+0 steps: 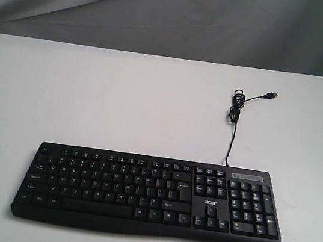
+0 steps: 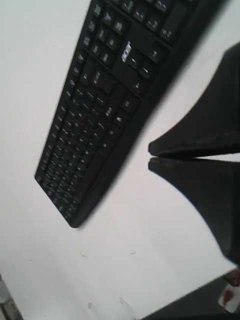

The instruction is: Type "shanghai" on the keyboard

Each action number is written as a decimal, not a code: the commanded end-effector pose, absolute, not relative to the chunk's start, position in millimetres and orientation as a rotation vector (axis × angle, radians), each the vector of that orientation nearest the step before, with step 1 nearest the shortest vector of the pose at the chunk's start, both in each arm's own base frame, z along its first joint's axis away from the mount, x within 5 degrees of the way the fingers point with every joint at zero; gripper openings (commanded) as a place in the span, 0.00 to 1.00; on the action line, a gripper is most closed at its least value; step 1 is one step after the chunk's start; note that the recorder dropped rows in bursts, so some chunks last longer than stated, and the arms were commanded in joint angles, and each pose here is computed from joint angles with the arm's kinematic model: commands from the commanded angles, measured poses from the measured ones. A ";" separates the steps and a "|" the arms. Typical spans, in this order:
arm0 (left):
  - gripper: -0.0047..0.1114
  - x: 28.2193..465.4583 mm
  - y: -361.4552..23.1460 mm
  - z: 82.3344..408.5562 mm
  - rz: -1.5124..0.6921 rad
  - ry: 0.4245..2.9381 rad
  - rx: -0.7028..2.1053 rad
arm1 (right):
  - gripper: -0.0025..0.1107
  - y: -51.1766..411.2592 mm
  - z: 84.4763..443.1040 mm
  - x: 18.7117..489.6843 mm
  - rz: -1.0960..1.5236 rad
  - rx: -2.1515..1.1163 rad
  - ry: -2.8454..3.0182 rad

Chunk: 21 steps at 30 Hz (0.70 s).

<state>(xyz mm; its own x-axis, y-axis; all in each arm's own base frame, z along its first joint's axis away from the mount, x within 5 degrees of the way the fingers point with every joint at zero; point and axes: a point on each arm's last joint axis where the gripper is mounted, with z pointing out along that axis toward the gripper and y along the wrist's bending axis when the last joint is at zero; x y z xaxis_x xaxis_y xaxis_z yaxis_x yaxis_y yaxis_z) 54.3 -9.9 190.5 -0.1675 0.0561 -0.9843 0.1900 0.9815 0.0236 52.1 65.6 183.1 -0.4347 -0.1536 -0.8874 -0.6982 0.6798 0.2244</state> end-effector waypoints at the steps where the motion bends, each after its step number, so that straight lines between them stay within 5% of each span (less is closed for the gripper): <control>1: 0.04 54.2 -10.1 189.7 -0.124 1.735 0.185 | 0.02 52.5 189.1 50.4 0.605 -0.592 1.845; 21: 0.04 54.2 -10.1 189.7 -0.124 1.735 0.185 | 0.02 37.5 188.6 45.0 0.378 -0.552 1.696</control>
<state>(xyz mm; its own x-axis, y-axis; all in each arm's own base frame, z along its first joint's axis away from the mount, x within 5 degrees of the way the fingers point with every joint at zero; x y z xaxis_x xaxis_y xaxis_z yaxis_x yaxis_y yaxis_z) 54.3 -9.9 190.5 -0.1675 0.0561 -0.9843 0.1900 0.9815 0.0236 45.2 37.8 190.4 -0.1344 -0.1348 -0.9817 -0.5545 0.8313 -0.0382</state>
